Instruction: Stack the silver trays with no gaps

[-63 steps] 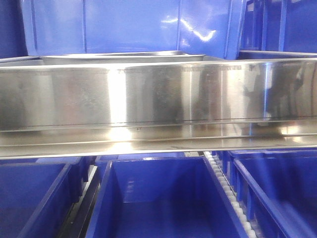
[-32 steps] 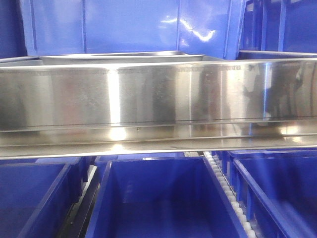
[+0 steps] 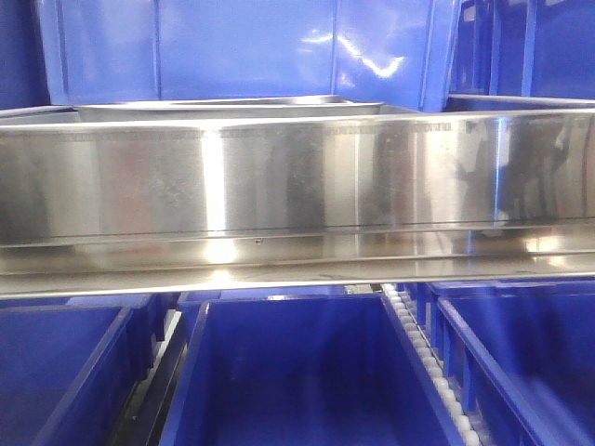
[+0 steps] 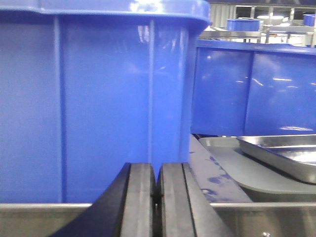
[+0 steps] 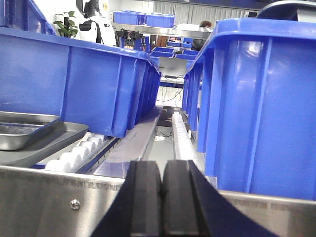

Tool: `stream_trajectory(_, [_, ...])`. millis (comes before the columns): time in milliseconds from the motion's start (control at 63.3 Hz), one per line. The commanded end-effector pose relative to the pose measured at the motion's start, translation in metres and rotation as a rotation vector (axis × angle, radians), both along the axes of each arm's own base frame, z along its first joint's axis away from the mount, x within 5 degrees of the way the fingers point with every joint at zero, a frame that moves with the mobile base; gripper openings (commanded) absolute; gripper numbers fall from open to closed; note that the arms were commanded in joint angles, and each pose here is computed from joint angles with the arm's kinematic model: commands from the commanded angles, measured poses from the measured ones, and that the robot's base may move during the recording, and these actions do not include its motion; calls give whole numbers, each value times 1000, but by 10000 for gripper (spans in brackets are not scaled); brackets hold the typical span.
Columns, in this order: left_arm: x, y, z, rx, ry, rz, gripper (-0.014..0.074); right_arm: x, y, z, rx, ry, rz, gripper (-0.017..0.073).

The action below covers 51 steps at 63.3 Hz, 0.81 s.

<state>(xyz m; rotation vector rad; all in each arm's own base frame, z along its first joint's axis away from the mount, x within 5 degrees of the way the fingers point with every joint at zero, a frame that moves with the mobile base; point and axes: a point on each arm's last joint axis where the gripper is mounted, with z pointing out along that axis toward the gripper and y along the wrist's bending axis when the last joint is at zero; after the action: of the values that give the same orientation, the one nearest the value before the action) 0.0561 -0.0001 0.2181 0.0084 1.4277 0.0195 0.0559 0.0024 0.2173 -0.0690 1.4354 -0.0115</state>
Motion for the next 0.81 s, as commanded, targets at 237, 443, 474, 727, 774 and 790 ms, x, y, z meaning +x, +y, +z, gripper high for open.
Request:
stream_trajectory(237, [-1,-1,2,2,-20,-10,-9,-1,0,3,-7,-35,-5,-79])
stream_trajectory(443, [-1,-1,2,2,-20,-10,-9,-1,0,3,-7,-35,-5,-79])
stream_trajectory(474, [-1,-1,2,2,-20,-10,-9,-1,0,3,-7,-35,-5,-79])
stream_trajectory(727, [-1,-1,2,2,-20,-8,-9,-1,0,3,-7,-35,-5,-79])
stream_trajectory(774, [-1,-1,2,2,-20,-8,-9,-1,0,3,-7,-35,-5,-79])
stream_trajectory(790, [-1,-1,2,2,-20,-8,-9,-1,0,3,-7,-35,-5,-79])
